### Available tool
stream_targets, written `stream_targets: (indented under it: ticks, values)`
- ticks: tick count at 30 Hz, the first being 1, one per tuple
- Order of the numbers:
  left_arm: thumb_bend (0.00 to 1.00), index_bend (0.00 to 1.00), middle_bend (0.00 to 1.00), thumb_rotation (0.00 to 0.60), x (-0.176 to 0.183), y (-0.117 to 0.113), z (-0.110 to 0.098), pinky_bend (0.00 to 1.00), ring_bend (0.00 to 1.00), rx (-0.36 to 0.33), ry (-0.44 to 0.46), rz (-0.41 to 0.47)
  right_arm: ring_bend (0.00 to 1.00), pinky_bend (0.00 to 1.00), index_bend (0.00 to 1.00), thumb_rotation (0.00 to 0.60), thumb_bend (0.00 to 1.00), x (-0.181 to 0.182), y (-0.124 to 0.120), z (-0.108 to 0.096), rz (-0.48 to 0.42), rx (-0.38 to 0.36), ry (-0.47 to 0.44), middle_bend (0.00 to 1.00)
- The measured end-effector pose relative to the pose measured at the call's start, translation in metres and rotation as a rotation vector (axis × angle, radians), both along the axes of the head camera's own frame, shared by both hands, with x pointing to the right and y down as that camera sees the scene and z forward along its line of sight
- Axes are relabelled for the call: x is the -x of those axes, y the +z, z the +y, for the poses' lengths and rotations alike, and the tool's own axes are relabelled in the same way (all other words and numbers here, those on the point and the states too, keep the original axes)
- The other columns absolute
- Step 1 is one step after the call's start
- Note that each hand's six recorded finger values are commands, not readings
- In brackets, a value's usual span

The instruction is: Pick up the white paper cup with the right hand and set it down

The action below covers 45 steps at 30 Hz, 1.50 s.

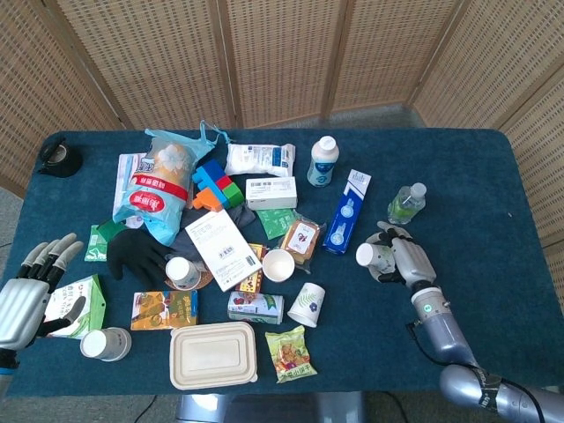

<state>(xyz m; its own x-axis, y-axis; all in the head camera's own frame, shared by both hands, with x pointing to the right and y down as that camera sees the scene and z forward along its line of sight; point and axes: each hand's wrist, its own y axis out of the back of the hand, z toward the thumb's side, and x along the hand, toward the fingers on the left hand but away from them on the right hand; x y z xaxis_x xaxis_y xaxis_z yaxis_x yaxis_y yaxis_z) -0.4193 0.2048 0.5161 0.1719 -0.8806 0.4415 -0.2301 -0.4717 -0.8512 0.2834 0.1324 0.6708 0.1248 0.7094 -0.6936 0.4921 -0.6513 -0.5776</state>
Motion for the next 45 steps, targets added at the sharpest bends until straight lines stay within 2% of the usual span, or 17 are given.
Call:
stream_targets:
  ticks: [4, 7, 19, 26, 29, 32, 37, 45]
  values:
    - [0.44, 0.00, 0.05, 0.600, 0.000, -0.002, 0.001, 0.01, 0.00, -0.002, -0.001, -0.005, 0.00, 0.00, 0.40, 0.600, 0.40, -0.003, -0.001, -0.003, -0.126, 0.035, 0.063, 0.09]
    - [0.44, 0.00, 0.05, 0.600, 0.000, -0.003, 0.001, 0.01, 0.00, -0.003, -0.001, -0.007, 0.00, 0.00, 0.40, 0.600, 0.39, -0.007, 0.002, -0.003, -0.187, 0.059, 0.092, 0.09]
    - [0.44, 0.00, 0.05, 0.600, -0.003, -0.008, 0.001, 0.01, 0.00, -0.013, 0.002, -0.017, 0.00, 0.00, 0.37, 0.600, 0.36, -0.021, 0.018, -0.005, -0.329, 0.115, 0.164, 0.08]
    - [0.44, 0.00, 0.05, 0.600, -0.007, -0.010, 0.000, 0.01, 0.00, -0.016, 0.011, -0.017, 0.00, 0.00, 0.36, 0.600, 0.37, -0.028, 0.029, 0.003, -0.367, 0.146, 0.127, 0.07]
    - [0.44, 0.00, 0.05, 0.600, -0.008, -0.012, 0.000, 0.01, 0.00, -0.021, 0.013, -0.016, 0.00, 0.00, 0.31, 0.600, 0.38, -0.033, 0.034, 0.008, -0.373, 0.159, 0.106, 0.05]
    - [0.44, 0.00, 0.05, 0.600, -0.008, -0.013, 0.000, 0.01, 0.00, -0.025, 0.014, -0.015, 0.00, 0.00, 0.25, 0.600, 0.42, -0.037, 0.035, 0.010, -0.383, 0.160, 0.088, 0.02]
    - [0.44, 0.00, 0.05, 0.600, -0.009, -0.014, 0.000, 0.01, 0.00, -0.026, 0.016, -0.013, 0.00, 0.00, 0.15, 0.599, 0.51, -0.045, 0.034, 0.012, -0.382, 0.145, 0.044, 0.00]
    - [0.44, 0.00, 0.05, 0.600, -0.007, -0.015, 0.001, 0.01, 0.00, -0.032, 0.012, -0.007, 0.00, 0.00, 0.09, 0.565, 0.53, -0.053, 0.028, 0.009, -0.374, 0.107, 0.017, 0.00]
